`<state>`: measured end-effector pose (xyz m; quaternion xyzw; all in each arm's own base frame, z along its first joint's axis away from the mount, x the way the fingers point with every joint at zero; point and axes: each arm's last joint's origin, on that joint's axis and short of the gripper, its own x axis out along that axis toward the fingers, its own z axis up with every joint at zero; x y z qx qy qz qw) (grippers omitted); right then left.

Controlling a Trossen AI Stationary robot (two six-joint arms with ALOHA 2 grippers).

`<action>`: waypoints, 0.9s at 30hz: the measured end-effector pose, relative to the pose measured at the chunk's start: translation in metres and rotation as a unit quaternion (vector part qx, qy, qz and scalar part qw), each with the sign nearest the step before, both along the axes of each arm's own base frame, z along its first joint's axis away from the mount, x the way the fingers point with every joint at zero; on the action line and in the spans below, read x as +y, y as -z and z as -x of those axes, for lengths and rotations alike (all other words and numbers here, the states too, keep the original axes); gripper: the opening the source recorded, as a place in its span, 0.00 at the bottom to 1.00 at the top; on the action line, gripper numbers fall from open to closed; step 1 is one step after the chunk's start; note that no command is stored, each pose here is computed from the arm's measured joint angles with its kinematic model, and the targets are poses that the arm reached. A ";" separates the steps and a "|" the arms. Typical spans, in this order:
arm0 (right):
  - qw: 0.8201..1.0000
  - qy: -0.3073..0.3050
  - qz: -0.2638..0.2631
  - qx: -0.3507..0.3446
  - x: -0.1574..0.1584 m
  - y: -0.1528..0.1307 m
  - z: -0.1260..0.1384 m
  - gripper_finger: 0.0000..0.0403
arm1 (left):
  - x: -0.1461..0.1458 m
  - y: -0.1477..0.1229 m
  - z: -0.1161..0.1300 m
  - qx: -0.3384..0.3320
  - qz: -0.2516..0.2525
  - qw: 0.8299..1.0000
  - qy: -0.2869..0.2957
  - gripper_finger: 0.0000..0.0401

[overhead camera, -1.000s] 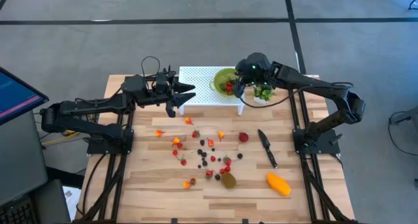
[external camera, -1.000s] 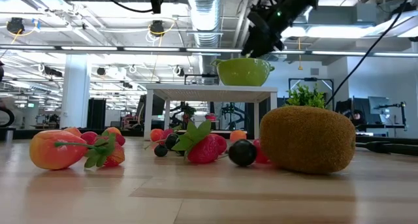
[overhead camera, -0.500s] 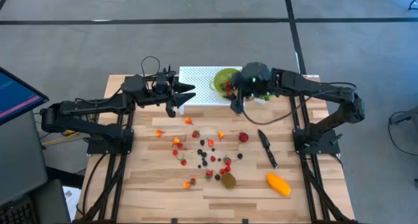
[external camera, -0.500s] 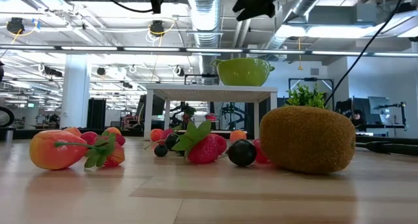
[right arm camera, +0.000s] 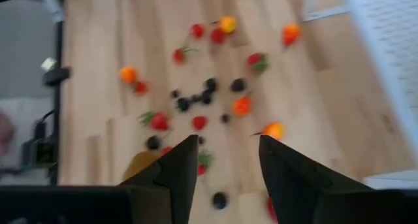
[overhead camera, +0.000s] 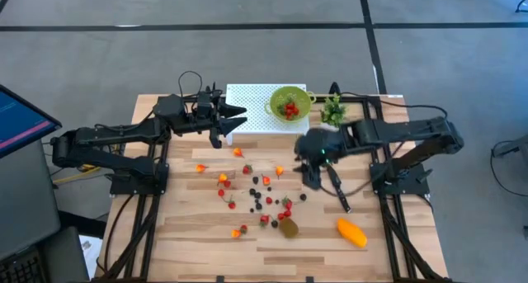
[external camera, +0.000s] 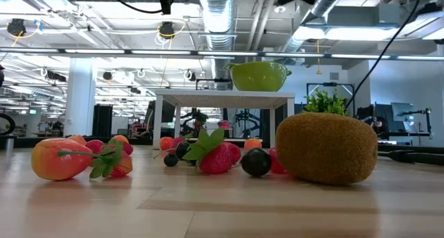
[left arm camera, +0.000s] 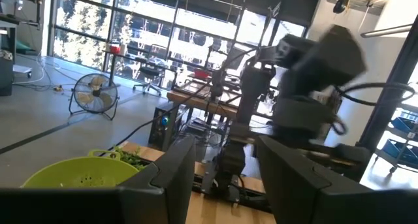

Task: Pick & Place Fruit
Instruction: Put the black cherry into the green strainer bowl

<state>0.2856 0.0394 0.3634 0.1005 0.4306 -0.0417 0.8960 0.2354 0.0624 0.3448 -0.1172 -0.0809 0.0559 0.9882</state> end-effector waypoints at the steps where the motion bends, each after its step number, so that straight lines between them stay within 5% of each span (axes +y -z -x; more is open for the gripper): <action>1: 1.000 -0.008 -0.003 0.000 0.007 0.000 0.001 0.38 | 0.000 0.000 0.000 0.000 0.000 1.000 0.000 0.40; 13: 0.996 -0.055 0.063 0.006 0.062 0.019 0.015 0.34 | 0.000 0.000 0.000 0.000 0.000 1.000 0.000 0.40; 27: 0.994 0.024 0.053 0.089 0.052 0.087 0.021 0.41 | 0.000 0.000 0.000 0.000 0.000 1.000 0.000 0.40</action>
